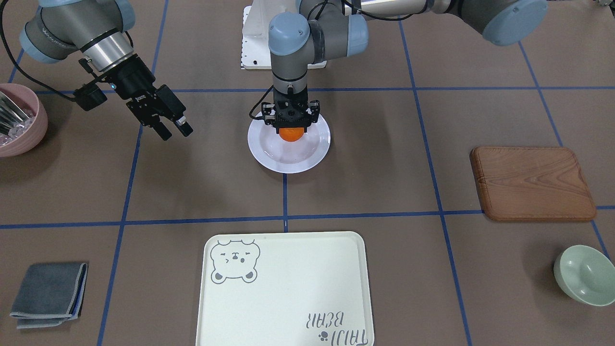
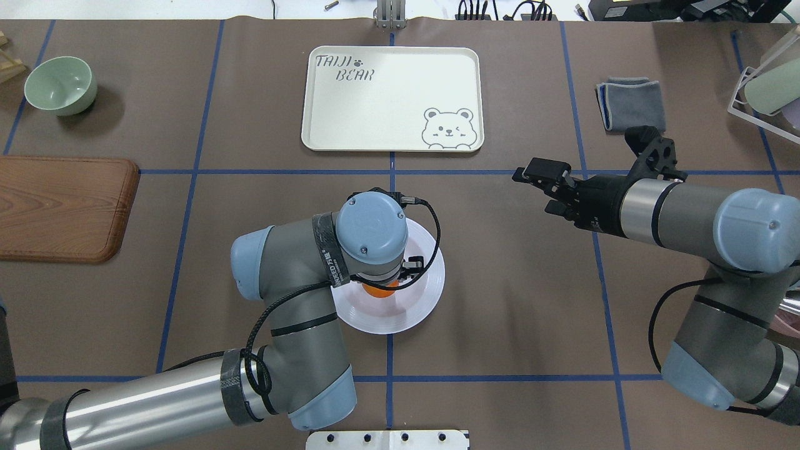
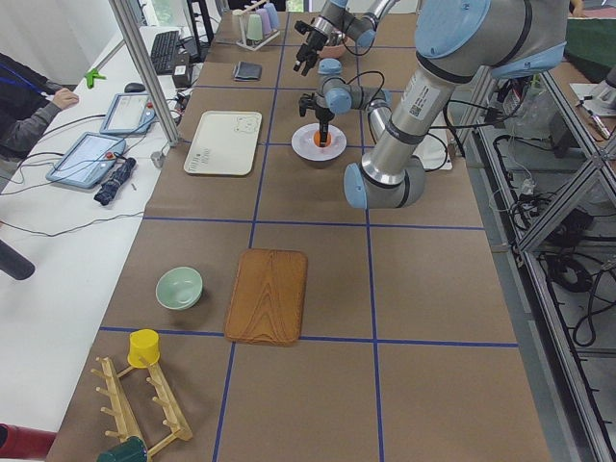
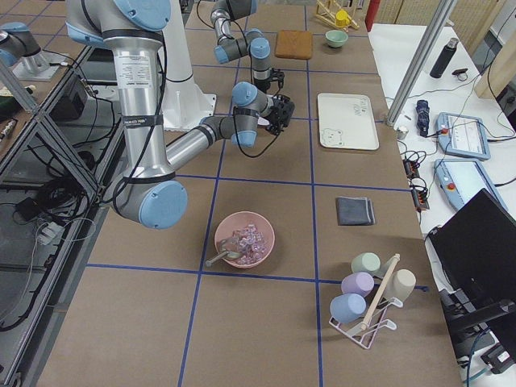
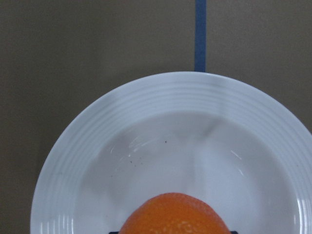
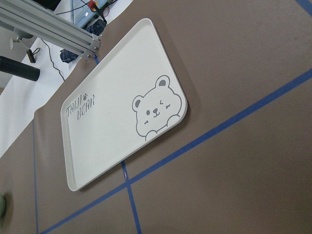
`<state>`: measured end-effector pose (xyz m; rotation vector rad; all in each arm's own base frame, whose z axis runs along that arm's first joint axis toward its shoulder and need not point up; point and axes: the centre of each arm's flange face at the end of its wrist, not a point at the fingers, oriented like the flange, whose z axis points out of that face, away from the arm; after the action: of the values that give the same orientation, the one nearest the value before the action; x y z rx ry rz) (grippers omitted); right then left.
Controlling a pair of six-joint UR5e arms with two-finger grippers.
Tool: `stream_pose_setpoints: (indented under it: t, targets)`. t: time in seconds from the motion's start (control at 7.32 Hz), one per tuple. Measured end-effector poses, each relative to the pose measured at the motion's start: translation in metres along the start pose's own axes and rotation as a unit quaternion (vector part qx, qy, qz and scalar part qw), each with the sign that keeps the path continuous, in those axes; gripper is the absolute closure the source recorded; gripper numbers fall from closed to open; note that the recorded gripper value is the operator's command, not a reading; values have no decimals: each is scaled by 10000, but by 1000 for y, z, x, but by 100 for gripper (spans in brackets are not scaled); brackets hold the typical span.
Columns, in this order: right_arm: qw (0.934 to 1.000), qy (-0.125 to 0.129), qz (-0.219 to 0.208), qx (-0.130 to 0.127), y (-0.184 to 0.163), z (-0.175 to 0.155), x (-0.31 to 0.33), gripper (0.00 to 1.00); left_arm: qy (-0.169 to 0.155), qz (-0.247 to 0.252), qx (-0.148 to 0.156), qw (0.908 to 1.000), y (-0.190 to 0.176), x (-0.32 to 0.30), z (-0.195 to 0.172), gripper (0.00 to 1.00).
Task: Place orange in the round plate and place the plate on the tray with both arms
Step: 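Carry the orange onto the white plate with the left gripper while the right arm approaches, then open the left gripper and withdraw it while the right gripper approaches the plate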
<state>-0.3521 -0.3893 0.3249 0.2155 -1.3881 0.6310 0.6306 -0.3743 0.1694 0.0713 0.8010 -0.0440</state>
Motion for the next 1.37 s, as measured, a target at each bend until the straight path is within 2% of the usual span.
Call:
stream_pose_setpoints:
  t: [0.27, 0.55, 0.68, 0.96, 1.23, 1.37]
  targets:
    - [10000, -66, -35, -62, 16, 4, 3, 0, 134, 57, 112, 9998, -1, 2, -8, 2]
    - [9999, -98, -77, -55, 37, 10, 6, 0, 383, 65, 318, 9987, -20, -9, -52, 2]
    - [9999, -117, -81, -29, 51, 14, 7, 0, 351, 177, 352, 9986, -44, -35, -79, 2]
    - [9997, -181, 129, 37, 83, 20, 9, 2, 45, 809, 305, 9962, -123, -147, -127, 2]
    - [9989, -190, 430, 11, 115, 25, 15, 0, -352, 1613, 252, 9860, -211, -291, -164, 2]
    - [9985, -213, 498, 79, 132, 28, 18, 2, -534, 1955, 123, 9792, -244, -359, -182, 2]
